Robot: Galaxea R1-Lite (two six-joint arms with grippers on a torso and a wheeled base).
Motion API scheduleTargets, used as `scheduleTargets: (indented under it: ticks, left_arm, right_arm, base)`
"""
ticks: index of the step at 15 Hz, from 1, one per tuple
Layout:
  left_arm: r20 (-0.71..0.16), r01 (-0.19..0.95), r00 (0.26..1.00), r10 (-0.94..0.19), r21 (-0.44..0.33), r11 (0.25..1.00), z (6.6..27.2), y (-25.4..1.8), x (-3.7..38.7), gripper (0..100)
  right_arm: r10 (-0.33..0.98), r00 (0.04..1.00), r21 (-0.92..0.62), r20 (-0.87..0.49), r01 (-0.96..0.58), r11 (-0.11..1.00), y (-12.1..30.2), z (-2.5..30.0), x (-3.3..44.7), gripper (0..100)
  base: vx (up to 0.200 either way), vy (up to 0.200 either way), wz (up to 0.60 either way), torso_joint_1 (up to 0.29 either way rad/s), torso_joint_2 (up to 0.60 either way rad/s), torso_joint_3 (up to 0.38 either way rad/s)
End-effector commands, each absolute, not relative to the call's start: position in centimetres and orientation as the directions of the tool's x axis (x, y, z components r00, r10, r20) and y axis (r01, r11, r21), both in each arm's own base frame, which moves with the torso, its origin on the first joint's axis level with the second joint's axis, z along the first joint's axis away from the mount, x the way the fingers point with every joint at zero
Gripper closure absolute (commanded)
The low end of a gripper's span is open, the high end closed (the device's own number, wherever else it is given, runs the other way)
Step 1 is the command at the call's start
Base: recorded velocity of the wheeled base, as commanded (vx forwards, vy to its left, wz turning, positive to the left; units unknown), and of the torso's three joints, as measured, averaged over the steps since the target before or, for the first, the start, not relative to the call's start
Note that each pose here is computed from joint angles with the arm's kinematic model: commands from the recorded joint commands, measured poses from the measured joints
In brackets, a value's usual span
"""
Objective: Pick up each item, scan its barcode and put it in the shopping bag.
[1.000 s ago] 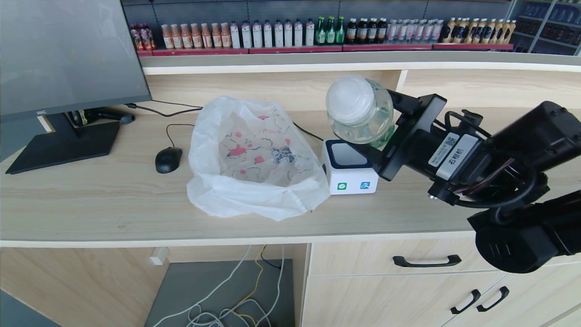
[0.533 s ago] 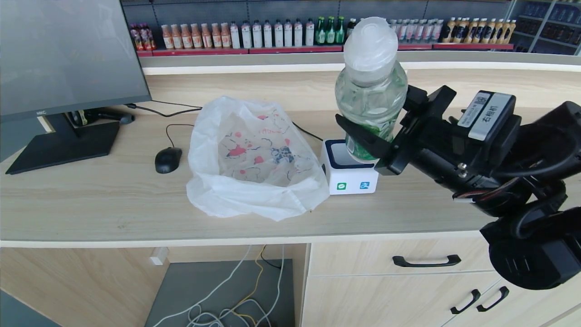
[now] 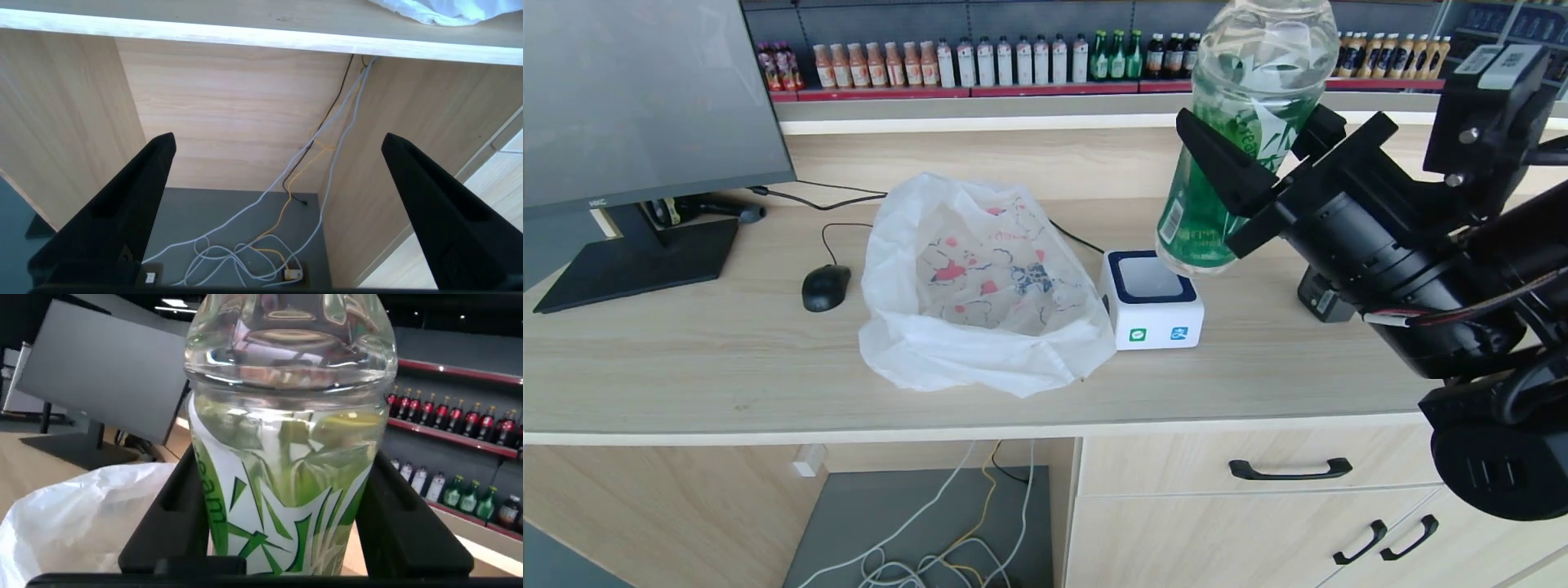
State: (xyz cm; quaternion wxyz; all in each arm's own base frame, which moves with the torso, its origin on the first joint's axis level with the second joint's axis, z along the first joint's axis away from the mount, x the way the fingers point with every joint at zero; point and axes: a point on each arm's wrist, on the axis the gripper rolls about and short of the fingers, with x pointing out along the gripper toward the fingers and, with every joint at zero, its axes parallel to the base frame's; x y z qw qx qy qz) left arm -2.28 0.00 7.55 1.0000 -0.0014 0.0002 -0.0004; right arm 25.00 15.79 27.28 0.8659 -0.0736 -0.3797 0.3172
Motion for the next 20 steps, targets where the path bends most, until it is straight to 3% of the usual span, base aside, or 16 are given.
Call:
scheduleTargets:
  ticks: [1,8,15,20]
  left_arm:
    - [0.000,0.002,1.000,-0.002,-0.003,1.000,7.5,0.0,-2.3,0]
    - [0.000,0.000,1.000,0.000,-0.003,1.000,7.5,0.0,-2.3,0]
    - [0.000,0.002,1.000,-0.002,-0.003,1.000,7.5,0.0,-2.3,0]
    - [0.000,0.002,1.000,-0.002,-0.002,1.000,7.5,0.0,-2.3,0]
  right_arm:
    - [0.562,0.553,-0.297,0.614,-0.498,0.815,15.8,27.1,25.1,100]
    - [0.461,0.639,-0.156,0.616,-0.475,0.866,16.3,26.6,25.9,100]
    - [0.488,0.642,-0.140,0.591,-0.515,0.846,17.6,25.7,26.0,100]
    - [0.488,0.643,-0.120,0.590,-0.528,0.841,17.6,25.7,26.0,100]
  base:
    - [0.000,0.000,0.00,0.000,0.00,0.000]
    - [0.000,0.000,0.00,0.000,0.00,0.000]
    - [0.000,0.000,0.00,0.000,0.00,0.000]
    - [0.000,0.200,0.00,-0.001,0.00,0.003]
